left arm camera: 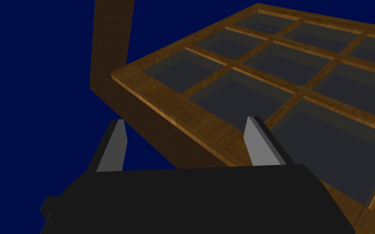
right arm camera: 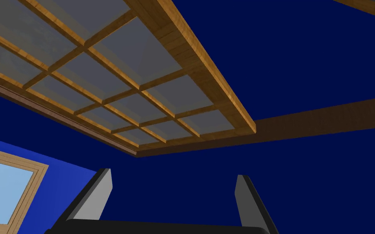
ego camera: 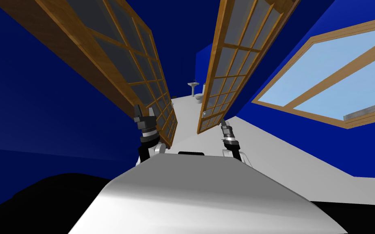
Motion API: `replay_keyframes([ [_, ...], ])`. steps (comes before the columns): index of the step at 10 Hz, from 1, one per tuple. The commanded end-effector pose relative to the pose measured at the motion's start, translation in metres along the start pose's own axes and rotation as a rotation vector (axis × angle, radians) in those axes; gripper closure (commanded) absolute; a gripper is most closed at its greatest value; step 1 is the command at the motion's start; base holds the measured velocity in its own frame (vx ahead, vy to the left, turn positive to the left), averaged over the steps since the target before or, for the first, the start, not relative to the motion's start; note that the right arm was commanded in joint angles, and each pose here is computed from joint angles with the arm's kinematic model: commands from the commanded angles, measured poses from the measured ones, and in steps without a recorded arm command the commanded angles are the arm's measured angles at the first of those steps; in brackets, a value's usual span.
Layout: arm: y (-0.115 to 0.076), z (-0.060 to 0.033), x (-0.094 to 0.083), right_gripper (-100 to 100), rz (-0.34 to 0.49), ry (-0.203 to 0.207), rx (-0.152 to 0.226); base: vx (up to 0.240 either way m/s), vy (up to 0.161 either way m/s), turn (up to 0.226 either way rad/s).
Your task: Push the door open
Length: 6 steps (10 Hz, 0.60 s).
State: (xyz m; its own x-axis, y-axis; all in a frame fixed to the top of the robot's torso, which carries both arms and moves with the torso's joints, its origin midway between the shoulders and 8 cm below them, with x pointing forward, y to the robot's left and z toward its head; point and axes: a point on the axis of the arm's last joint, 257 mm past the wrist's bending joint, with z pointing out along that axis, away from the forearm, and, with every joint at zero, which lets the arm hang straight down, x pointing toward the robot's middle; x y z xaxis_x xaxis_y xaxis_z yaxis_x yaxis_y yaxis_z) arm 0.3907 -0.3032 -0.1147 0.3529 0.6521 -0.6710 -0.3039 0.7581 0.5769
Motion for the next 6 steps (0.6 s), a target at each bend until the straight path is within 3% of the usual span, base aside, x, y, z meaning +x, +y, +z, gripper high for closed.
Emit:
replay_keyframes([
  [1, -0.008, -0.0064, 0.008, -100, -0.05, 0.021, 0.009, 0.062, -0.083, 0.092],
  [6, -0.036, -0.0268, 0.037, -100, -0.191, 0.093, 0.034, 0.086, -0.072, 0.096],
])
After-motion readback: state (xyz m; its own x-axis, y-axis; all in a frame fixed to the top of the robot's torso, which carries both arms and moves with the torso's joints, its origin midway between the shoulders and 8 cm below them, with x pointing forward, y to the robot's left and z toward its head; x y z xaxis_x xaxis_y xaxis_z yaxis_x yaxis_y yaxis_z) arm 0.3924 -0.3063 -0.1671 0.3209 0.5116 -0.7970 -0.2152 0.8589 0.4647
